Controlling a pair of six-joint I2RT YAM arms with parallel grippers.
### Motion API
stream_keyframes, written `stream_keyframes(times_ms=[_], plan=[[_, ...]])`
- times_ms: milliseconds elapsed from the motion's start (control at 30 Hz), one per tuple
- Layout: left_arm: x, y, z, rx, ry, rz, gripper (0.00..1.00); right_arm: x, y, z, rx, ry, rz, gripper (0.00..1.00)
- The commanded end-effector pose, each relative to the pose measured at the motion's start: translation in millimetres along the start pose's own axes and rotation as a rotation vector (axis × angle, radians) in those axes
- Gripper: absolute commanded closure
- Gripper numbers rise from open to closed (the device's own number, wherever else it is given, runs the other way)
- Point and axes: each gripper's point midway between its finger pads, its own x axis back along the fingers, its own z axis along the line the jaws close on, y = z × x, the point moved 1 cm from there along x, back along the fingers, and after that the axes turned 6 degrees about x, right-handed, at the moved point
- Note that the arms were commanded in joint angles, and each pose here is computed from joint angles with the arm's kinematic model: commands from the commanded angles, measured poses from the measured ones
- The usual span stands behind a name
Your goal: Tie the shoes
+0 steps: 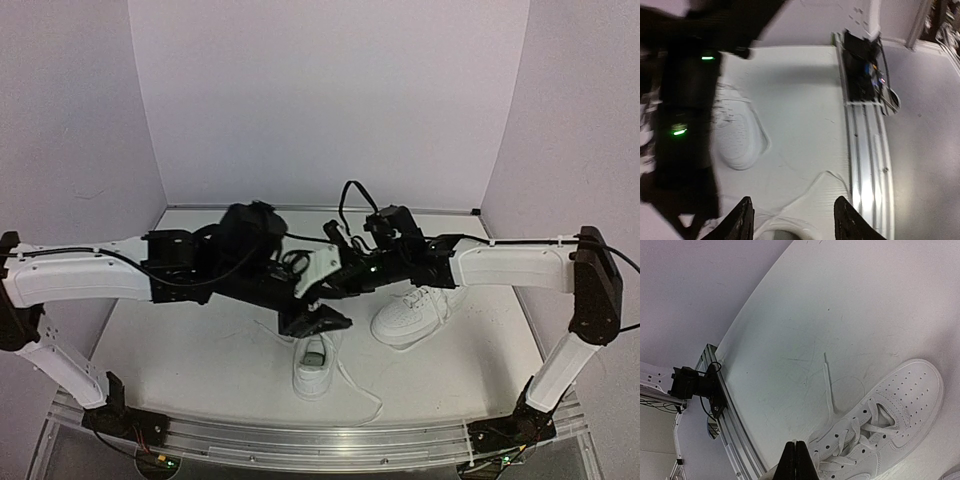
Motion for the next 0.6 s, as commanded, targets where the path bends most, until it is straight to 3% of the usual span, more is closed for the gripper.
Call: stream_keyframes(times_ms=[0, 100, 233, 567], plan=[[81.1, 39.6, 50.9, 0.165, 0.289, -0.335, 0.42, -7.3, 17.2, 24.2, 0.034, 0.064, -0.021, 1.0], [118.3, 20.8, 82.4, 0.275, 0.504, -0.388, 0.39, -20.5, 11.5, 35.2, 0.045, 0.086, 0.005, 1.0], [156.0, -5.1, 108.3, 0.43, 0.656, -0.433, 0.37, -41.2, 0.9, 46.9, 0.062, 0.103, 0.047, 1.0], [168.9, -61.7, 130.6, 0.631, 0.79, -0.396, 0.37, -76.9, -31.7, 68.1, 0.111, 0.105, 0.151, 0.99]])
